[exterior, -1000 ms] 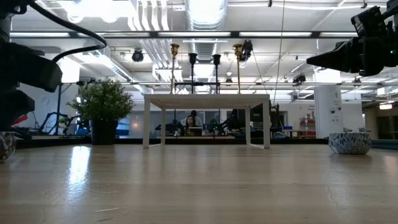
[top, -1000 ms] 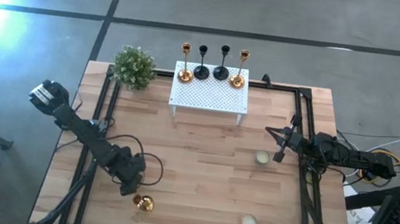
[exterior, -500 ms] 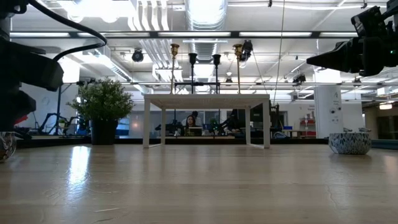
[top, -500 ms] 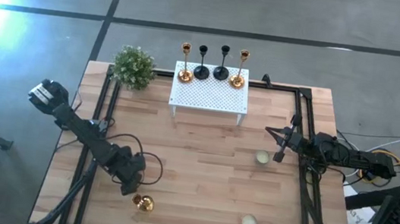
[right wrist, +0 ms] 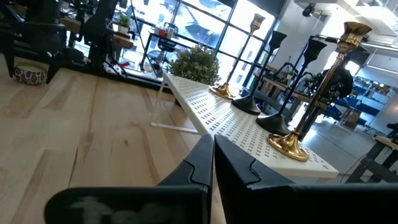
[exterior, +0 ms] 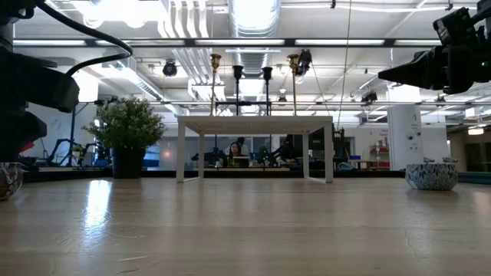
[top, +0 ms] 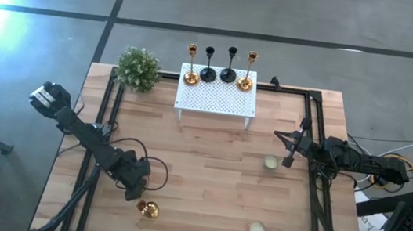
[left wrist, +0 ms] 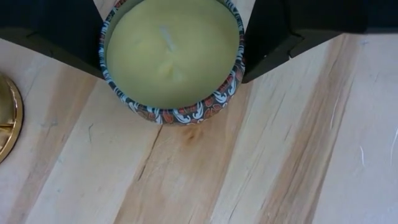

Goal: Pick & Place candle stick holders
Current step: Put the black scented candle on the shelf

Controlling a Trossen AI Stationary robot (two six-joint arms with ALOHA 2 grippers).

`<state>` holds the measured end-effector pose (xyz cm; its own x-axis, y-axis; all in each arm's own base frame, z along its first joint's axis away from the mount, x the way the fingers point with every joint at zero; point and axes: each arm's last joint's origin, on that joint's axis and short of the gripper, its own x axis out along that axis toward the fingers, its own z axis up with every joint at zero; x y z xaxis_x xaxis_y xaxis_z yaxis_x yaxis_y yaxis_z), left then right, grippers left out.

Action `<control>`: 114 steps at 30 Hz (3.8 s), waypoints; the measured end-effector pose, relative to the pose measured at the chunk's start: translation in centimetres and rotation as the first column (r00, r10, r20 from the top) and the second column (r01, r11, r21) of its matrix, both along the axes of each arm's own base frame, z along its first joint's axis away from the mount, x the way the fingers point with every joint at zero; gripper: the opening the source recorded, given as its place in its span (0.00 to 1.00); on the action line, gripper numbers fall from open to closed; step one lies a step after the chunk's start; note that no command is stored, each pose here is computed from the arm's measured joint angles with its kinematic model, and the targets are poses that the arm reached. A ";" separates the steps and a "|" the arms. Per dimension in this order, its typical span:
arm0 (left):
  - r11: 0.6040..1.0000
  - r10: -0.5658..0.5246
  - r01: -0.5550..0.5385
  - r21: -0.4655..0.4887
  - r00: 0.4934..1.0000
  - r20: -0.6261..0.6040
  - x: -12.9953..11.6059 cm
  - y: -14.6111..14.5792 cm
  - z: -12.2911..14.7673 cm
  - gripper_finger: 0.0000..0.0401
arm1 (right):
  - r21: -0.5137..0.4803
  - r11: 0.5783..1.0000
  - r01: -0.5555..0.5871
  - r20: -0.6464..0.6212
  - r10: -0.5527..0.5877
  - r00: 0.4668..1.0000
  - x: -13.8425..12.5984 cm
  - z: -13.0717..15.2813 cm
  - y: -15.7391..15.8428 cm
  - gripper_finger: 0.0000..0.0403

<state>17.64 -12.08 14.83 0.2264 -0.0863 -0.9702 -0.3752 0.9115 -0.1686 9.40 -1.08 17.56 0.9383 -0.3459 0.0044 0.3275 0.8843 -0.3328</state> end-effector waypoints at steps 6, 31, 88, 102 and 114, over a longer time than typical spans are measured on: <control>1.000 -0.006 0.006 0.000 1.000 0.001 0.0 0.0 0.0 0.75 | 0.000 1.000 0.000 0.000 0.000 1.000 0.0 0.0 0.0 0.02; 0.991 -0.128 0.131 0.030 0.988 -0.081 2.2 2.9 2.6 0.76 | 0.000 1.000 0.000 0.000 0.000 1.000 0.0 0.0 0.0 0.02; 0.881 -0.336 0.188 0.434 0.894 0.295 19.3 21.3 18.7 0.76 | 0.000 1.000 0.000 0.000 0.000 1.000 0.0 0.0 0.0 0.02; 0.808 -0.478 0.322 0.493 0.848 0.230 19.3 22.7 19.6 0.76 | 0.000 1.000 0.000 0.000 0.000 1.000 0.0 0.0 0.0 0.02; 0.779 -0.503 0.348 0.522 0.843 0.189 18.6 25.8 19.5 0.76 | 0.000 1.000 0.000 0.000 0.000 1.000 0.0 0.0 0.0 0.02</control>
